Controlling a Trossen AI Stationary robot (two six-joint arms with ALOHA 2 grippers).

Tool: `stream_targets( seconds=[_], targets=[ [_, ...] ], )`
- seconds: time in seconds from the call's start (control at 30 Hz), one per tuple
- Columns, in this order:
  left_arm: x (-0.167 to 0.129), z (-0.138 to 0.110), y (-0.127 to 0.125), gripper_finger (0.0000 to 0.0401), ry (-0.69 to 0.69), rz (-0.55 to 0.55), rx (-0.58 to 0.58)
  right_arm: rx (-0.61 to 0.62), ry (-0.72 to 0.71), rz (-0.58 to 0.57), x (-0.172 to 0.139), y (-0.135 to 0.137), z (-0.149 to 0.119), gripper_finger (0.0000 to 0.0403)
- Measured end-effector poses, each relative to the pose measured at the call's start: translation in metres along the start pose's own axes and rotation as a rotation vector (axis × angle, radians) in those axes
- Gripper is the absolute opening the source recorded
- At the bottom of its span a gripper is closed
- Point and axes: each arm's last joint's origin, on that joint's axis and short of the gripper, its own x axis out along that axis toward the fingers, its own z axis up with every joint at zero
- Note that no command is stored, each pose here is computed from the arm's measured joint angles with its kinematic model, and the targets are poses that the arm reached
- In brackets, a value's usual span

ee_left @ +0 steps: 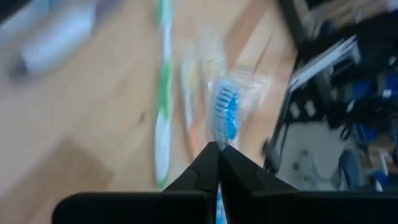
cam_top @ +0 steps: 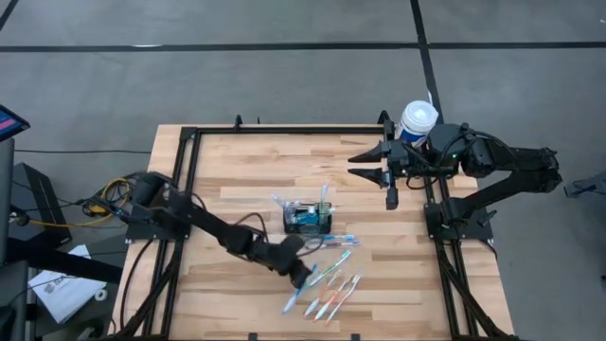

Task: Pick & Place toothbrushing station
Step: Put the blue toothbrush into the black wire organizer

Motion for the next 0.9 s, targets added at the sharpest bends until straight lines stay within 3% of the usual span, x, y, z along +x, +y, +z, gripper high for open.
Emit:
stream_targets(
  seconds=[0.17,0.27,0.37,0.5,0.67,0.9],
  targets=[
    [-0.051,0.015,-0.038,0.0000,-0.249,-0.087,0.139,-0.015,-0.001,0.000,0.000,0.000,0.000,0.0093],
    [-0.083,0.020,-0.052,0.0000,-0.432,-0.058,0.264,-0.022,-0.001,0.000,0.000,0.000,0.000,0.0093],
    [-0.116,0.025,-0.064,0.0000,-0.639,0.023,0.364,-0.022,-0.004,0.000,0.000,0.000,0.000,0.0093],
    [-0.148,0.034,-0.069,0.0000,-0.841,0.207,0.479,-0.020,-0.017,-0.001,0.000,0.000,0.002,0.0093],
    [-0.157,0.049,-0.064,0.0000,-0.957,0.430,0.540,-0.018,-0.026,-0.002,0.000,0.000,0.003,0.0093],
    [-0.132,0.052,-0.045,0.0000,-0.973,0.483,0.541,0.000,-0.024,-0.001,0.000,0.000,0.002,0.0093]
  ],
)
